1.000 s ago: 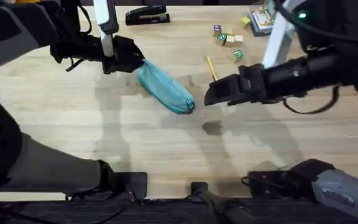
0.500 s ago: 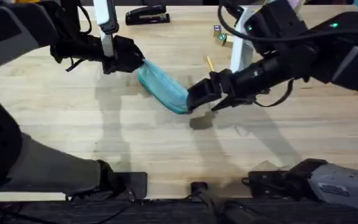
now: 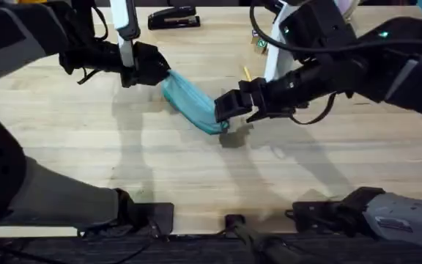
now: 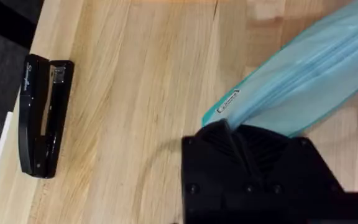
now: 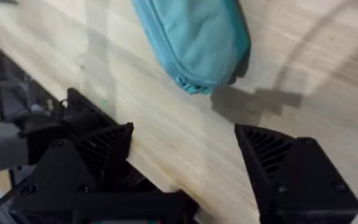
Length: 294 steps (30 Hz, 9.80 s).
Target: Unzip the bag, pick up the pens from the table one at a time and place them inside, then zip the bag closed.
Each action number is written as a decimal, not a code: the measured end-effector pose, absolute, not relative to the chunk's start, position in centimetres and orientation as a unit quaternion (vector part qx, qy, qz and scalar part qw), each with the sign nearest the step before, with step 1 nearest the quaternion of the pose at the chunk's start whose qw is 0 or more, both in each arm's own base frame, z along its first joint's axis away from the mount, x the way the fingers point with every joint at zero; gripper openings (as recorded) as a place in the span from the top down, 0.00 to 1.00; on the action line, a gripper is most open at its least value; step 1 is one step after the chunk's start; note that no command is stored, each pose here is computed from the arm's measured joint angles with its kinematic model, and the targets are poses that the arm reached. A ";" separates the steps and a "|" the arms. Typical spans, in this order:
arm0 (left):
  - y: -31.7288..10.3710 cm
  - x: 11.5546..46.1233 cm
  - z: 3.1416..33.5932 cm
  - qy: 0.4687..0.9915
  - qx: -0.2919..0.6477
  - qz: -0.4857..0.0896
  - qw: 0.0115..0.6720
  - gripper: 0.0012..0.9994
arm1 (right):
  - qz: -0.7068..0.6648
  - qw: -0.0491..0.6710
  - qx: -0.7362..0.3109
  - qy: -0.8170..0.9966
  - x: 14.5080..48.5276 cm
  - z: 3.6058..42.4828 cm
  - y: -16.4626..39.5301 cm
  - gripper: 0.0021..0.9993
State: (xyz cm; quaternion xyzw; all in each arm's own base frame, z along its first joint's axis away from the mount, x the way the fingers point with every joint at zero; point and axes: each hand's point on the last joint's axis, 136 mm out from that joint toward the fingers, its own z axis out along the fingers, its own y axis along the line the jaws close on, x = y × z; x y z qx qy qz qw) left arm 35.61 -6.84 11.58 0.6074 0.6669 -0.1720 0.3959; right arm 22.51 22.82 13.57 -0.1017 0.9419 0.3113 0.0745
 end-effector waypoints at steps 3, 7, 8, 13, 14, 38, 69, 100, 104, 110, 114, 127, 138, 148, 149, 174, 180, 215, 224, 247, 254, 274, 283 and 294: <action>-6.8 35.6 11.6 0.667 0.607 -0.172 0.396 0.96 | 0.305 0.085 -0.102 0.943 22.7 13.6 23.2 0.00; -6.8 35.6 11.6 0.667 0.607 -0.172 0.396 0.96 | 0.299 0.099 -0.111 0.943 22.6 13.6 24.3 0.00; -6.8 35.6 11.6 0.667 0.607 -0.172 0.396 0.96 | 0.301 0.103 -0.110 0.942 22.6 13.6 24.6 0.00; -6.8 35.6 11.6 0.667 0.607 -0.172 0.396 0.96 | 0.318 0.101 -0.088 0.939 22.2 12.0 25.6 0.00; -6.8 35.6 11.6 0.667 0.607 -0.172 0.396 0.96 | 0.323 0.098 -0.080 0.938 22.1 11.5 25.6 0.00; -6.8 35.6 11.6 0.667 0.607 -0.172 0.396 0.96 | 0.391 0.137 -0.011 0.910 23.4 10.4 27.8 0.00; -6.8 35.6 11.5 0.668 0.608 -0.171 0.394 0.96 | 0.477 0.282 -0.064 0.830 22.8 21.7 26.9 0.00; -6.8 35.6 11.5 0.668 0.608 -0.171 0.394 0.96 | 0.284 0.285 -0.240 0.884 20.2 20.3 23.8 0.00; -6.8 35.6 11.5 0.668 0.608 -0.171 0.394 0.96 | 0.286 0.282 -0.233 0.886 20.2 20.2 23.9 0.00; -6.8 35.6 11.5 0.668 0.608 -0.171 0.394 0.96 | 0.285 0.277 -0.228 0.889 20.3 20.0 23.9 0.00; -6.8 35.6 11.5 0.668 0.608 -0.171 0.394 0.96 | 0.276 0.254 -0.221 0.901 20.6 18.4 24.2 0.00; -6.8 35.6 11.5 0.668 0.608 -0.171 0.394 0.96 | 0.263 0.227 -0.215 0.913 23.2 14.3 26.7 0.00; -6.8 35.6 11.5 0.668 0.608 -0.171 0.394 0.96 | 0.260 0.223 -0.213 0.915 24.3 12.6 27.7 0.00; -6.8 35.6 11.5 0.668 0.608 -0.171 0.394 0.96 | 0.257 0.218 -0.213 0.917 24.3 12.2 27.7 0.14; -6.8 35.6 11.5 0.668 0.608 -0.171 0.394 0.96 | 0.257 0.218 -0.212 0.917 24.4 12.2 27.7 0.20; -6.8 35.6 11.5 0.668 0.607 -0.171 0.394 0.96 | 0.253 0.235 -0.202 0.917 25.4 13.0 26.9 0.97; -6.8 35.6 11.5 0.668 0.608 -0.170 0.394 0.96 | 0.256 0.251 -0.235 0.903 25.2 14.1 28.0 0.97; -6.7 35.6 11.5 0.668 0.608 -0.169 0.394 0.96 | 0.299 0.343 -0.249 0.855 33.8 15.3 36.1 0.97; -6.7 35.6 11.5 0.668 0.608 -0.169 0.394 0.96 | 0.306 0.359 -0.249 0.846 36.2 15.4 38.3 0.97; -6.8 35.6 11.5 0.668 0.608 -0.171 0.394 0.96 | 0.265 0.346 -0.256 0.863 35.4 20.2 32.7 0.00; -6.8 35.6 11.5 0.668 0.608 -0.171 0.394 0.96 | 0.236 0.330 -0.272 0.873 31.8 23.4 28.0 0.00; -6.8 35.5 11.5 0.668 0.607 -0.172 0.393 0.02 | 0.233 0.336 -0.283 0.868 27.1 27.5 24.5 0.00; -6.8 35.5 11.5 0.668 0.608 -0.172 0.393 0.01 | 0.233 0.336 -0.283 0.868 27.1 27.5 24.5 0.00; -6.0 34.1 12.1 0.687 0.592 -0.182 0.380 0.01 | 0.240 0.331 -0.303 0.861 25.9 27.5 25.8 0.00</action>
